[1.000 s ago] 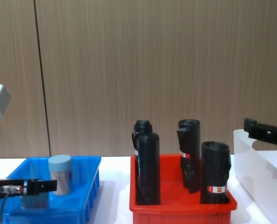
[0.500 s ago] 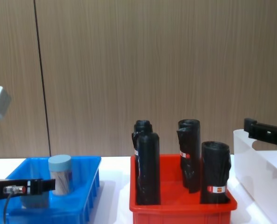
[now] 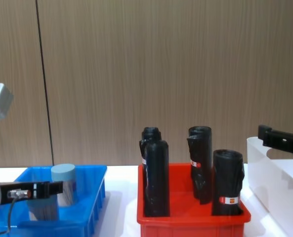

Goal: Pick the cotton swabs from the blue box and place them into the white box.

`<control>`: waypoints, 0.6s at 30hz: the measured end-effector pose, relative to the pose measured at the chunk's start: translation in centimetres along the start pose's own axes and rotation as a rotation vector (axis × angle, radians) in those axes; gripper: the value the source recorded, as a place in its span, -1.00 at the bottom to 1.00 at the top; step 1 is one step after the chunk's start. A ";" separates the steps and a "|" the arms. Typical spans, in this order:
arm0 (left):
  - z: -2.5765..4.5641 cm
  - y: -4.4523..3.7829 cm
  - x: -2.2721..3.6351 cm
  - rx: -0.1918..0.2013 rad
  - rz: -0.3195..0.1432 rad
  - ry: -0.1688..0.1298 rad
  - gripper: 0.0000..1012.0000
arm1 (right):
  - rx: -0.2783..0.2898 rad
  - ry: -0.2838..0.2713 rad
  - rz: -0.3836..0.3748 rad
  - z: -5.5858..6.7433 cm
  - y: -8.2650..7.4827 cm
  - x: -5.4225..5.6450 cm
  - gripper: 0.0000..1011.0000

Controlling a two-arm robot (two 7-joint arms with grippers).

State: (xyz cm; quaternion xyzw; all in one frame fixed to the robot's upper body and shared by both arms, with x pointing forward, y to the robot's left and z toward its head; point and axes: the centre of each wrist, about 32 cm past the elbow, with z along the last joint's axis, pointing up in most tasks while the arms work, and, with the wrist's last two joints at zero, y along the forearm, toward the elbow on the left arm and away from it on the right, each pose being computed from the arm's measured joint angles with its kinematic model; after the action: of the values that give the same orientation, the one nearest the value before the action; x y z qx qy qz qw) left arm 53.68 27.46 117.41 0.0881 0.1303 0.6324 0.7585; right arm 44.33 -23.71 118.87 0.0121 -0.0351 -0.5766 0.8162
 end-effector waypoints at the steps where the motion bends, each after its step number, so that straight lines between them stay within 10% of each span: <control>1: 0.04 0.03 -0.02 -0.003 -0.001 -0.001 0.30 | 0.000 0.000 0.000 0.0 0.0 0.0 0.98; 18: 1.58 0.90 -0.21 -0.132 -0.117 -0.099 0.30 | 0.000 0.000 0.000 0.0 0.0 0.0 0.98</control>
State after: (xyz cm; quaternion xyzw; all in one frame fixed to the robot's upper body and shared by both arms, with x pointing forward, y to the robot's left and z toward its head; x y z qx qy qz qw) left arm 53.29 27.47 119.20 0.0611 0.0556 0.5891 0.8039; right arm 44.33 -23.71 118.87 0.0122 -0.0351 -0.5766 0.8162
